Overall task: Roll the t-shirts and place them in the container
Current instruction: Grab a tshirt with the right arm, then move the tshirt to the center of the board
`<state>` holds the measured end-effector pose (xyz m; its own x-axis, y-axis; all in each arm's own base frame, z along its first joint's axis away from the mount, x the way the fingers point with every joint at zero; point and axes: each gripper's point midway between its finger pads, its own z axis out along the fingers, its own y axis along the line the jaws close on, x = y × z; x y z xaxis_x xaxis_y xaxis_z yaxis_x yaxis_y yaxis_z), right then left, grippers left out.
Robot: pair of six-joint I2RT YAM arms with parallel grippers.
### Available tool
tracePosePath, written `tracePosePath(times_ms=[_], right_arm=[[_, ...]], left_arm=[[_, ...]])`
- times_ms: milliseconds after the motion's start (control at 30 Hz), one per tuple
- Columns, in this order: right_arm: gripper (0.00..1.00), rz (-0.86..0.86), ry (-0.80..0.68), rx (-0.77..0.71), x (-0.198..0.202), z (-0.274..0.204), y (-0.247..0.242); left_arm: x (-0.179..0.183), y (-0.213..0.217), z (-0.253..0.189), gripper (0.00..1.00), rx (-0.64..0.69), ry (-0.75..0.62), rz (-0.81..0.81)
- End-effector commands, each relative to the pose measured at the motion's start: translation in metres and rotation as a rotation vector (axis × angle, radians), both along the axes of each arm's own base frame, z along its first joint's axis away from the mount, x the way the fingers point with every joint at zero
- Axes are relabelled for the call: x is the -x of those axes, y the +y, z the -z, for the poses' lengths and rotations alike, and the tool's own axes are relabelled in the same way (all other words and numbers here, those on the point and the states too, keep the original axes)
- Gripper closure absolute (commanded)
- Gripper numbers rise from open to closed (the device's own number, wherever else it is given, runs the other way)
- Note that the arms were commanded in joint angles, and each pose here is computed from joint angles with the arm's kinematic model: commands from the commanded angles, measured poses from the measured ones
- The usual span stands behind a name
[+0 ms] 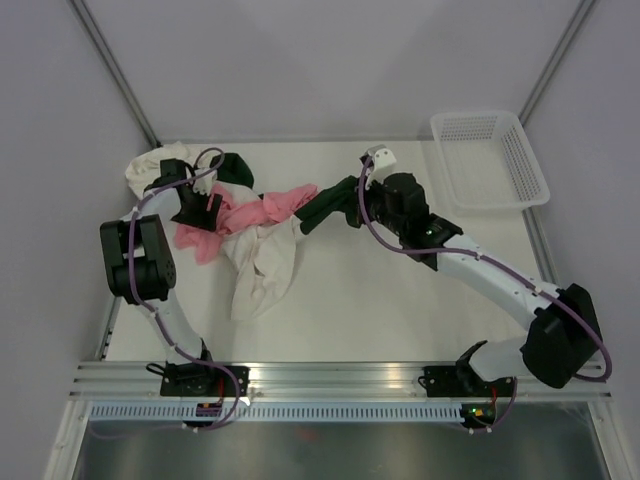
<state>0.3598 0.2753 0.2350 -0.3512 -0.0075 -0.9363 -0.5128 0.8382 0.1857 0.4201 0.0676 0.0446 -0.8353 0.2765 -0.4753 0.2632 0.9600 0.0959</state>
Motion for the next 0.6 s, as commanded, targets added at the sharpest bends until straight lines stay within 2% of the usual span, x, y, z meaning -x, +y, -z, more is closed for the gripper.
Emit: tracePosePath(times_ms=[0,33,100,167,200,267,300,333,433,467,500,567], right_arm=[[1.00,0.093,-0.144,0.001,0.001,-0.059,-0.035],[1.00,0.102,-0.191,-0.025,0.005,-0.082,-0.045],[1.00,0.107,-0.203,-0.020,0.010,-0.093,-0.052],[1.00,0.118,-0.237,-0.029,0.015,-0.113,-0.058],[1.00,0.131,-0.248,-0.026,0.015,-0.118,-0.062],[1.00,0.211,-0.285,-0.010,0.016,-0.135,-0.083],[1.00,0.246,-0.299,-0.003,0.015,-0.141,-0.091],[1.00,0.275,-0.327,-0.013,0.018,-0.156,-0.103],[1.00,0.354,-0.363,-0.001,0.020,-0.176,-0.130],[1.00,0.368,-0.364,0.004,0.021,-0.178,-0.135],[1.00,0.398,-0.374,0.002,0.022,-0.184,-0.143],[1.00,0.406,-0.378,-0.003,0.023,-0.186,-0.145]], left_arm=[[-0.006,0.000,-0.009,0.18,0.009,-0.034,-0.008],[-0.003,-0.006,-0.008,0.18,0.037,-0.028,0.010],[0.002,-0.014,-0.005,0.18,0.059,-0.016,0.030],[0.010,-0.019,0.005,0.24,0.060,0.011,0.043],[0.011,-0.019,0.008,0.39,0.051,0.020,0.044],[0.012,-0.011,0.009,0.58,0.015,0.025,0.018],[0.011,-0.009,0.006,0.78,0.005,0.021,0.013],[0.009,-0.006,0.000,0.82,-0.006,0.005,0.006],[0.003,-0.005,-0.028,0.83,-0.020,-0.064,0.012],[0.001,-0.004,-0.035,0.93,-0.028,-0.084,0.011],[-0.004,-0.001,-0.051,0.97,-0.046,-0.123,0.004],[-0.007,0.001,-0.066,0.98,-0.053,-0.156,0.005]])
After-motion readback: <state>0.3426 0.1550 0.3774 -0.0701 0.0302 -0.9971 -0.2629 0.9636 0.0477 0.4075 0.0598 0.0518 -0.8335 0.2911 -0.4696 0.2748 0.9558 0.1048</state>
